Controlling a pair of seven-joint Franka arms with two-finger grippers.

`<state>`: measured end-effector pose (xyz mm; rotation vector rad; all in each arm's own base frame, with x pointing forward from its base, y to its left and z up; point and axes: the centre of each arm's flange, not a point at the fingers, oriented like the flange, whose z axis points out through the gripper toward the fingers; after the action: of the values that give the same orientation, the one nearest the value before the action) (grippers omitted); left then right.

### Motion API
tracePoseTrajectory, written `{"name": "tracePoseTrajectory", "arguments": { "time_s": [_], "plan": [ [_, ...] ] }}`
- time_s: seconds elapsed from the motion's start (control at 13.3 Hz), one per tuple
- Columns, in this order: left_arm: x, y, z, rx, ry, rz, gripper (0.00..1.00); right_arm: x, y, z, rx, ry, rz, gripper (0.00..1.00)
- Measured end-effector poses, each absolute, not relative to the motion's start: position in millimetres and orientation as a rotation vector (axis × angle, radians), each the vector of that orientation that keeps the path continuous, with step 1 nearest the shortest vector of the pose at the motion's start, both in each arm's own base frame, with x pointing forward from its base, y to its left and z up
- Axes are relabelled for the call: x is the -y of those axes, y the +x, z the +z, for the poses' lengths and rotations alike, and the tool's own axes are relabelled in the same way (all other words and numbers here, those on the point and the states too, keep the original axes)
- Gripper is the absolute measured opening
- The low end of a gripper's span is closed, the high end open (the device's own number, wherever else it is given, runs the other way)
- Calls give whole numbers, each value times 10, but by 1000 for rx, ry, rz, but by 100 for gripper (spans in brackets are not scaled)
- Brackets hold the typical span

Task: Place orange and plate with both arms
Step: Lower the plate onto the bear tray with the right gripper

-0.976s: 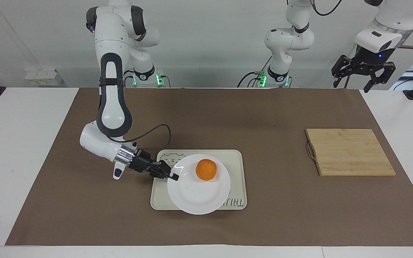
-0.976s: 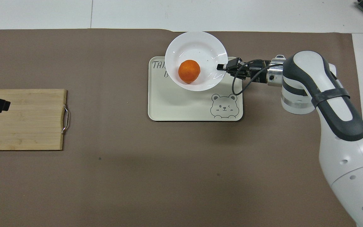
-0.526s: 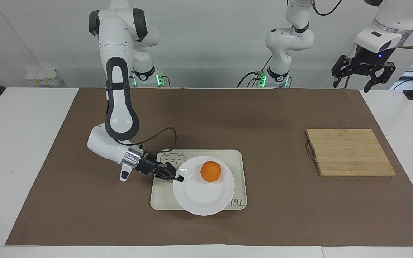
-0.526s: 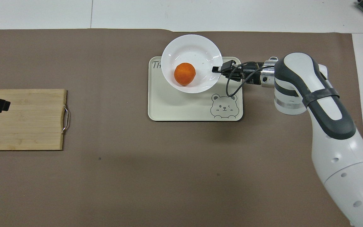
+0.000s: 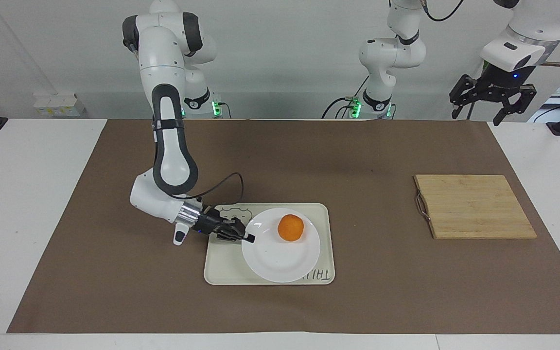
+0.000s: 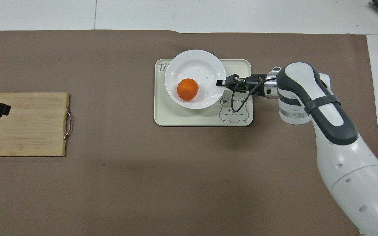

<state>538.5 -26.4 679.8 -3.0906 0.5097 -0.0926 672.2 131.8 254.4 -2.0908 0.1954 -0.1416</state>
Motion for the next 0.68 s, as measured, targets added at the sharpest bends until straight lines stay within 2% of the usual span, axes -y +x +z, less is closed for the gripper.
{"name": "tracePoseTrajectory", "arguments": {
  "time_s": [0.68],
  "plan": [
    [264, 5385, 6797, -510, -3091, -92, 100, -1198, 6545, 2427, -137, -2125, -116, 5]
  ]
}}
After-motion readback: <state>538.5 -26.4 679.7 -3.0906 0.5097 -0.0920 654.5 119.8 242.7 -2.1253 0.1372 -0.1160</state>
